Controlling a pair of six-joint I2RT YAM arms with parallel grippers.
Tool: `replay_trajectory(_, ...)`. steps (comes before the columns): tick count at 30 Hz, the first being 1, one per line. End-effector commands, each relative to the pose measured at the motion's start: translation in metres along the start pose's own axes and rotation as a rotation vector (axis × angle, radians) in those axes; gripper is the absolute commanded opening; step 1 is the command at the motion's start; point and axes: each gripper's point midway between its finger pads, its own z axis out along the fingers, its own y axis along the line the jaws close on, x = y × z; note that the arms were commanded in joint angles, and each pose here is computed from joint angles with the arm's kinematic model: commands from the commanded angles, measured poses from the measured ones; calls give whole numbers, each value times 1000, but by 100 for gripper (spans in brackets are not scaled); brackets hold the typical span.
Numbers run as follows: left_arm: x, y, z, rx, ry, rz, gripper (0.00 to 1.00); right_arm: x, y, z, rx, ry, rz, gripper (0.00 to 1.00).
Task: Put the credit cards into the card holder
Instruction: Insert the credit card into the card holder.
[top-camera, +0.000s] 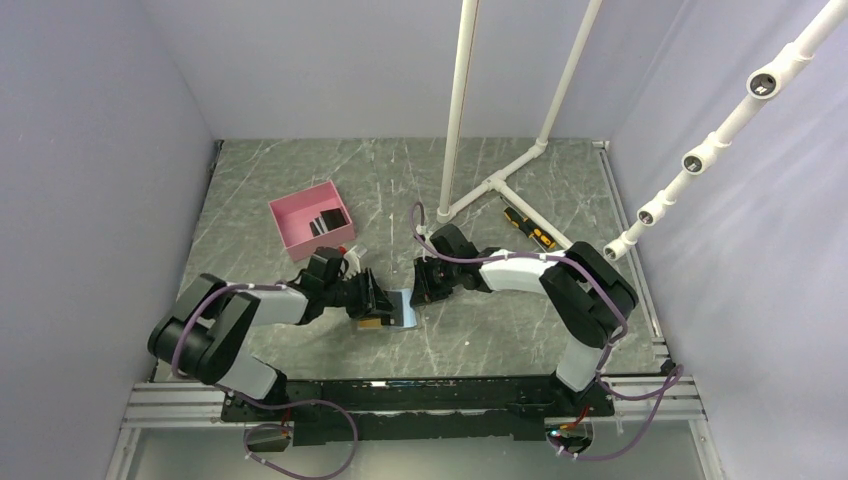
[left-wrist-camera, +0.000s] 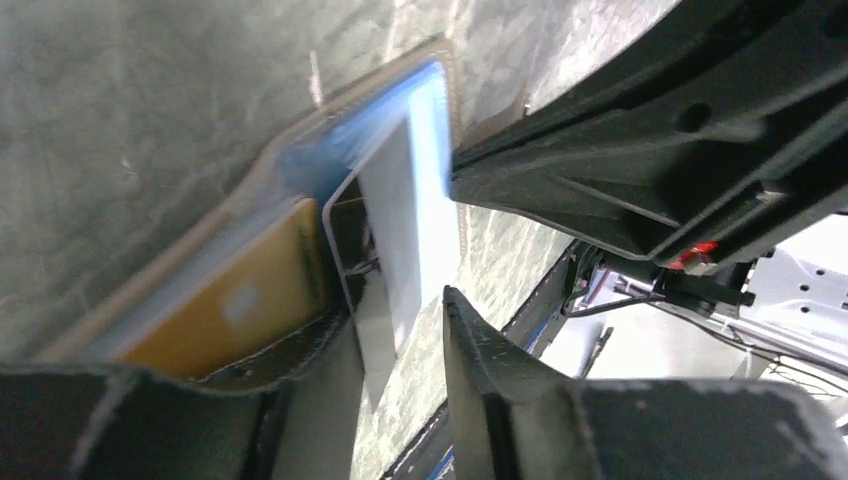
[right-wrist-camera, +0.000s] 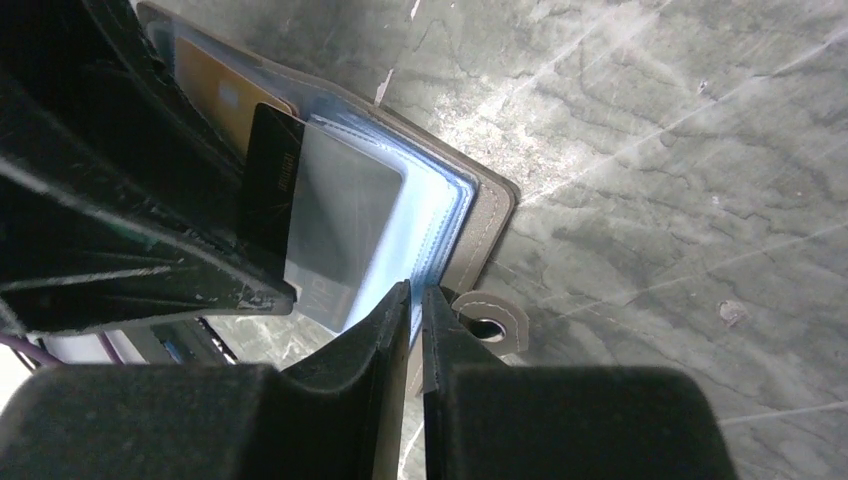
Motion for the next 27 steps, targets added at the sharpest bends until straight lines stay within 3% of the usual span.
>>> replay_trajectory(1,-6,0,-10,-97,-32,47,46,13,-6,9,5,27,-4,11)
replay_trajectory(3,-7,1,-18,-140,-40,60,53,13,-6,9,4,28,-4,11)
replay_trajectory(6,-7,4,-27,-197,-38,65,56,13,-6,9,4,26,-4,10)
replay_trajectory(13,-8,6,-34,-260,-47,91,60,13,-6,10,2,31,-6,10)
replay_trajectory(27,2,-20,-2,-328,25,229,62,15,-6,11,2,37,-5,9)
